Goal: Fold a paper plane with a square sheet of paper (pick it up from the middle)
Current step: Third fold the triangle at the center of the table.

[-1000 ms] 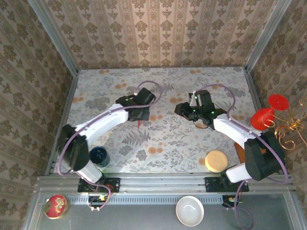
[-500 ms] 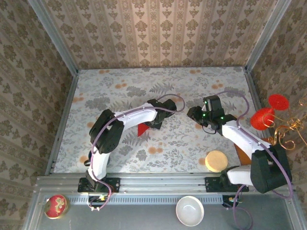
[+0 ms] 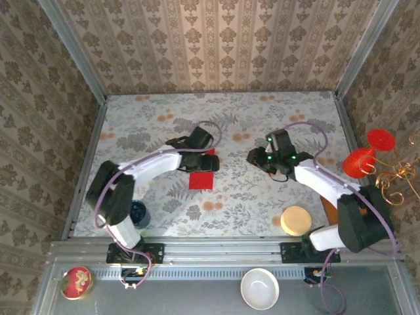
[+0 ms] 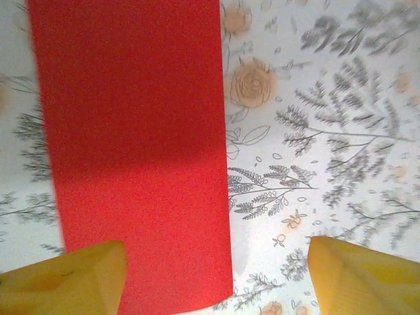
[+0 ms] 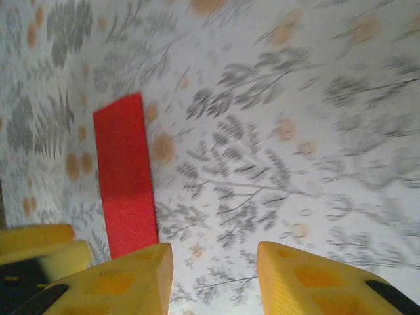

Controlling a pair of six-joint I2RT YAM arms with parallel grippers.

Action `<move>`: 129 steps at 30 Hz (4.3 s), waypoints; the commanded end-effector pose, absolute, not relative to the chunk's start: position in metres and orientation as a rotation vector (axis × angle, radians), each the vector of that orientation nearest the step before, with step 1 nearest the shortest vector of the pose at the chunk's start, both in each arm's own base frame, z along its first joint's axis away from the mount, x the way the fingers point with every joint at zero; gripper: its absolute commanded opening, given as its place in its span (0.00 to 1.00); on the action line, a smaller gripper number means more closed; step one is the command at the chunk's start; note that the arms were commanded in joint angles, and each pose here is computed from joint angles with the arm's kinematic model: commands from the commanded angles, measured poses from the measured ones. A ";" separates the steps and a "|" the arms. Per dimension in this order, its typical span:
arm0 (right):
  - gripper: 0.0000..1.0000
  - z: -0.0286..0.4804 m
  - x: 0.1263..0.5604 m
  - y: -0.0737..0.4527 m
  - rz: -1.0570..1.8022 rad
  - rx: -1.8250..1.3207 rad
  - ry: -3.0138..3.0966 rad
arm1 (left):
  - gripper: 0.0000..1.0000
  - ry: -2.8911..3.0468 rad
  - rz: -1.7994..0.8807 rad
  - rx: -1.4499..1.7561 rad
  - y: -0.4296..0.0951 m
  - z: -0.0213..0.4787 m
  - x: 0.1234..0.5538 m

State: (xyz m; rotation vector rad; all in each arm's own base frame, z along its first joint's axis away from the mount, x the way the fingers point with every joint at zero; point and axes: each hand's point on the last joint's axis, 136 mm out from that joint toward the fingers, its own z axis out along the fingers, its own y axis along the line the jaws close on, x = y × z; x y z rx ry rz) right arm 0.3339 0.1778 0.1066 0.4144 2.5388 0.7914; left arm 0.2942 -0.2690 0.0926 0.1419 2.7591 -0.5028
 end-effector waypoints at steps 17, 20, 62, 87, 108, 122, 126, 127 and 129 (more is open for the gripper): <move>0.29 0.042 0.326 0.341 0.889 -0.009 2.820 | 0.99 2.673 -0.723 -0.397 -0.160 0.082 0.274; 0.29 0.028 0.328 0.335 0.810 -0.007 2.854 | 1.00 2.697 -0.739 -0.377 -0.165 0.078 0.273; 0.25 -0.007 0.301 0.267 0.824 0.159 2.959 | 0.40 2.943 -1.007 -0.234 -0.262 0.030 0.228; 0.24 -0.005 0.302 0.266 0.913 0.207 2.939 | 0.32 2.843 -1.320 -0.273 -0.281 0.045 0.270; 0.32 0.040 0.317 0.274 1.054 0.095 2.761 | 0.07 2.892 -1.284 -0.331 -0.275 0.030 0.273; 0.63 0.092 0.302 0.257 0.726 -0.492 2.282 | 0.01 2.821 -1.338 -0.442 -0.280 0.060 0.277; 0.66 0.098 0.289 0.270 0.669 -0.659 2.169 | 0.01 2.819 -1.349 -0.477 -0.281 0.064 0.277; 0.66 0.097 0.285 0.275 0.656 -0.708 2.144 | 0.01 2.820 -1.350 -0.482 -0.281 0.064 0.277; 0.67 0.095 0.276 0.286 0.628 -0.817 2.060 | 0.01 2.821 -1.351 -0.484 -0.282 0.065 0.277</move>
